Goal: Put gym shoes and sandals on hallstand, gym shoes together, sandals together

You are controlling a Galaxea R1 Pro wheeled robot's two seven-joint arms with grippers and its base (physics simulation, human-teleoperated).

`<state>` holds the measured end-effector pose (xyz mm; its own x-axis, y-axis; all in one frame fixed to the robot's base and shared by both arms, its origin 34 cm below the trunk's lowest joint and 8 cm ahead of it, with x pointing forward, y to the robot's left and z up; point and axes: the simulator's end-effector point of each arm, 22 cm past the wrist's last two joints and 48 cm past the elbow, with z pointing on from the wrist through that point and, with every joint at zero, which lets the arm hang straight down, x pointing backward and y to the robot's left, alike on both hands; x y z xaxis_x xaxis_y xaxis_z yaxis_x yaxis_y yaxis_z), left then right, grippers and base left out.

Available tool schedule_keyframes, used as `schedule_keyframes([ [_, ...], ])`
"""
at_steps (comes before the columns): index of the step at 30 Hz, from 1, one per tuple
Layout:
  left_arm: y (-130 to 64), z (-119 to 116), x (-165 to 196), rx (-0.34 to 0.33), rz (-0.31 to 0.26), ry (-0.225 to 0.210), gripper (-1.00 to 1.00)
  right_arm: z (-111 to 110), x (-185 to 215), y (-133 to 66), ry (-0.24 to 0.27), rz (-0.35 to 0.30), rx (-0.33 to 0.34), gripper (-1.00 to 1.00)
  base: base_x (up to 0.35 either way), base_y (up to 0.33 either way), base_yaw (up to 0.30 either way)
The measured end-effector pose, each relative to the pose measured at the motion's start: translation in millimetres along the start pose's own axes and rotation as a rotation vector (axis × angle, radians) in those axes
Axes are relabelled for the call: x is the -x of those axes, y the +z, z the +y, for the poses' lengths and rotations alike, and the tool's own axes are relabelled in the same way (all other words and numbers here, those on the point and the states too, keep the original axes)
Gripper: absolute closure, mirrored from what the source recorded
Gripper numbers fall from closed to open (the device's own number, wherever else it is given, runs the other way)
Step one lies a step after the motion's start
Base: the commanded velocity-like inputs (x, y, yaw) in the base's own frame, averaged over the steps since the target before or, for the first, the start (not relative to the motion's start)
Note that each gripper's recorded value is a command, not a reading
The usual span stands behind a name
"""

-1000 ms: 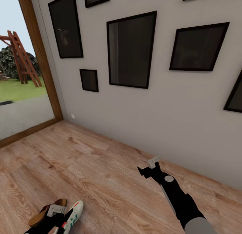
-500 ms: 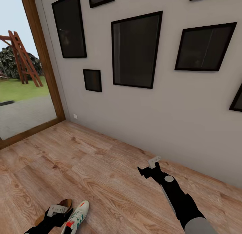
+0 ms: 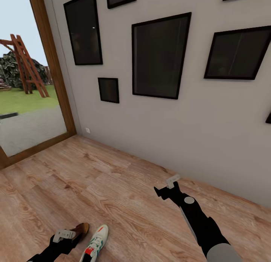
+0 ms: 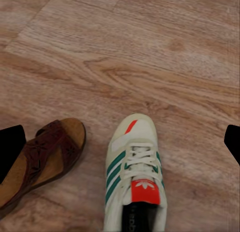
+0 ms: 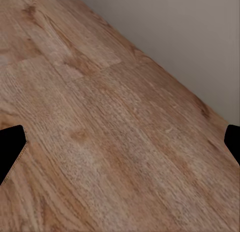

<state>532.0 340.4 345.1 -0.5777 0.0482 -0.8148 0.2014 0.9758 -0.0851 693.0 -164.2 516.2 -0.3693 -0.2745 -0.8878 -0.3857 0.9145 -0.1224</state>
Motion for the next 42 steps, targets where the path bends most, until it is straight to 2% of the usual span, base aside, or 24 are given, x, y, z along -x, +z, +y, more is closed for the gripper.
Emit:
schedule_keyframes([
  [25, 0.0, 0.4, 0.6, 0.001, -0.002, 0.001, -1.0, 0.0, 0.7, -0.1, 0.0, -0.001, 0.0, -1.0, 0.0, 0.014, 0.0],
  [38, -0.7, -4.4, -4.2, -0.013, 0.011, 0.022, -1.0, -0.2, -0.9, 0.1, 0.001, 0.002, -0.001, -1.0, 0.0, 0.0, 0.0],
  [42, -1.0, -5.7, -7.7, -0.02, 0.026, 0.043, -1.0, -0.3, -0.7, 0.0, 0.001, 0.002, -0.001, -1.0, 0.0, 0.0, 0.0],
])
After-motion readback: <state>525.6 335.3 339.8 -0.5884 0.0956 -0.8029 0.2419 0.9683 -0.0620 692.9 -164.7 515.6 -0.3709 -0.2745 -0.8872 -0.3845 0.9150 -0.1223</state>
